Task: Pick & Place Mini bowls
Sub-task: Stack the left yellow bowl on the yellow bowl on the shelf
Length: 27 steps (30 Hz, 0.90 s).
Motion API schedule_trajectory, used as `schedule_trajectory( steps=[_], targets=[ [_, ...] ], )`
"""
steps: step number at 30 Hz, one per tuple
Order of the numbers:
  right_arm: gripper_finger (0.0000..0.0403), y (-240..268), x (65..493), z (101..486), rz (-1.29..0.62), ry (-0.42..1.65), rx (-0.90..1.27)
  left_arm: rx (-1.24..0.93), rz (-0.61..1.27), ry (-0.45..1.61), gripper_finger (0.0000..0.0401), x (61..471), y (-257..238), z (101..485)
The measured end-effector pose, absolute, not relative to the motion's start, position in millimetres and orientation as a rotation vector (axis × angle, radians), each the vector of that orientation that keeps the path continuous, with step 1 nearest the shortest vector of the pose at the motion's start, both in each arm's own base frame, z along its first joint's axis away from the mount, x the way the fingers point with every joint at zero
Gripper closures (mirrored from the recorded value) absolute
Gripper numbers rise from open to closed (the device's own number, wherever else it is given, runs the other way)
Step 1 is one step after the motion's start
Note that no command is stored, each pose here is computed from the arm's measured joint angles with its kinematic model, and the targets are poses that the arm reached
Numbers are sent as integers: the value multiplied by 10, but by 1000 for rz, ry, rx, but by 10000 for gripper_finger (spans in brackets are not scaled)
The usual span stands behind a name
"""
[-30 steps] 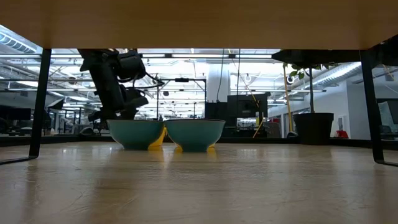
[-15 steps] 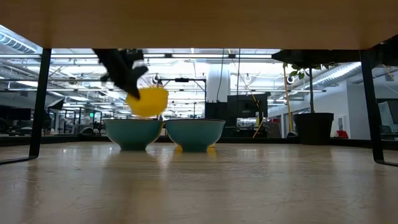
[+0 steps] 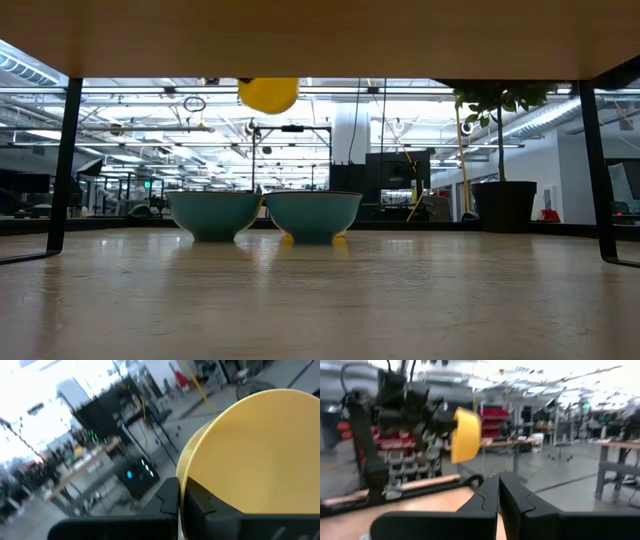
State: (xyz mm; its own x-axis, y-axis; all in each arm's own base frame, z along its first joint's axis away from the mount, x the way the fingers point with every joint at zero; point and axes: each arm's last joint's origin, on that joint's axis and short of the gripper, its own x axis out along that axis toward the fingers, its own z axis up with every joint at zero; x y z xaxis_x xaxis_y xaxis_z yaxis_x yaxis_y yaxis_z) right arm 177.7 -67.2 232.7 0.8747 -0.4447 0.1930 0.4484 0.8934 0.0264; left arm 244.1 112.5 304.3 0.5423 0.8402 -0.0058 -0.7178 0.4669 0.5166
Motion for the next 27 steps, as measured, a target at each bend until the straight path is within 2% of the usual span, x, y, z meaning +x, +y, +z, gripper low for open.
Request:
schedule_trajectory(
  steps=[12, 21, 27],
  targets=[
    [403, -742, 2530, 2618, -410, -102, -132, 650, 890, 65, 395, 2717, 962, 3174],
    [356, -776, 2652, 2635, -412, -91, -149, 737, 980, 161, 397, 3096, 991, 3321],
    [322, -790, 2642, 2637, -510, -83, -155, 726, 1215, 321, 397, 3356, 1088, 3346]
  ],
)
